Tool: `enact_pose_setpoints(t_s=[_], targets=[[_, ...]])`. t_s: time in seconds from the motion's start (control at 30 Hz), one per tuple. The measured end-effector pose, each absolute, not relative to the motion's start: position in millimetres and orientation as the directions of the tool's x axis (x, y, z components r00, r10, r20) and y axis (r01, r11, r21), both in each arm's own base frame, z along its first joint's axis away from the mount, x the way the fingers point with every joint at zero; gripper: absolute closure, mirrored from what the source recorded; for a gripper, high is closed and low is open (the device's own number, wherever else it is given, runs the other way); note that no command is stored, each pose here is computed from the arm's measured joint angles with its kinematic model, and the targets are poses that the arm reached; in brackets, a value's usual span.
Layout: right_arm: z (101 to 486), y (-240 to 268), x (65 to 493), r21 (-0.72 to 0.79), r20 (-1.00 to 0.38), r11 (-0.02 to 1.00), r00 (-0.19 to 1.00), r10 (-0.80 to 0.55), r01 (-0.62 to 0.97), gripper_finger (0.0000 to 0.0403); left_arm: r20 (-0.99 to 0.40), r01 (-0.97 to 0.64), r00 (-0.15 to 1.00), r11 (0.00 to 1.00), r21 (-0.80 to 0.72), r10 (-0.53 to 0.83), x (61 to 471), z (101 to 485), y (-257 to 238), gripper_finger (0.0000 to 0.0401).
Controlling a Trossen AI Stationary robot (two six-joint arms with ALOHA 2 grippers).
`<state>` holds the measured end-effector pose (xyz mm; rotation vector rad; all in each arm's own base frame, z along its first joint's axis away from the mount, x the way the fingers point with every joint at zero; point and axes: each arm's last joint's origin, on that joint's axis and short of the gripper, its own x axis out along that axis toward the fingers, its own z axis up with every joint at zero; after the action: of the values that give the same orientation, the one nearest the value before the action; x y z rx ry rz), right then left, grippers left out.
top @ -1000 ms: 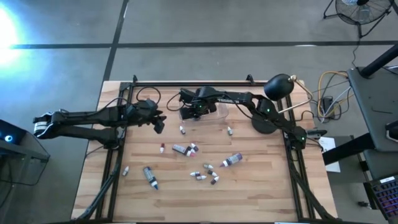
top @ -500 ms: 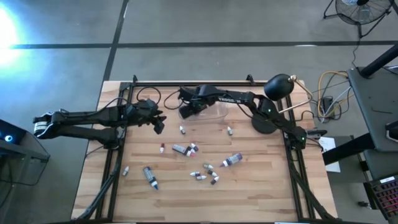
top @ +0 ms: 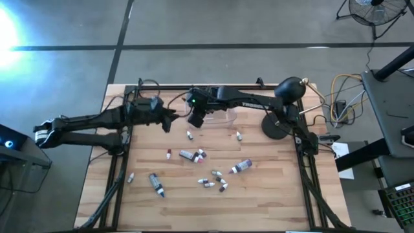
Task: Pick & Place food coloring
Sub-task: Put the large black food coloring bottle into the transparent bin
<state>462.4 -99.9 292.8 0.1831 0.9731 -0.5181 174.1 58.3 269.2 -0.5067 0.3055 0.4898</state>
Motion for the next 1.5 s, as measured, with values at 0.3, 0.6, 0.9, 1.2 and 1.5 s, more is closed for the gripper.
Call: enact_pose_setpoints(t_s=[0.3,0.6,0.9,1.2,1.5], targets=[[308.2,-87.3,459.7,-0.063,-0.799,0.873,0.500,-0.335,0.484,0.0290,-0.314,-0.423,0.905,0.700,-0.575,0.288,159.3,278.2,97.0,0.0252],[311.9,-84.1,463.6,0.036,-0.767,0.811,0.536,-0.353,0.585,0.0290,-0.222,-0.320,0.947,0.657,-0.683,0.231,165.8,279.4,117.4,0.0252],[316.4,-83.6,467.9,0.103,-0.724,0.766,0.576,-0.380,0.635,0.0292,-0.190,-0.298,0.953,0.613,-0.732,0.236,180.3,273.4,129.0,0.0252],[317.4,-81.7,469.0,0.114,-0.715,0.765,0.587,-0.381,0.634,0.0292,-0.148,-0.288,0.952,0.619,-0.730,0.269,187.4,273.6,135.7,0.0252],[318.3,-81.5,470.2,0.137,-0.705,0.755,0.598,-0.380,0.641,0.0290,-0.127,-0.266,0.958,0.624,-0.735,0.258,192.3,271.9,139.2,0.0259]])
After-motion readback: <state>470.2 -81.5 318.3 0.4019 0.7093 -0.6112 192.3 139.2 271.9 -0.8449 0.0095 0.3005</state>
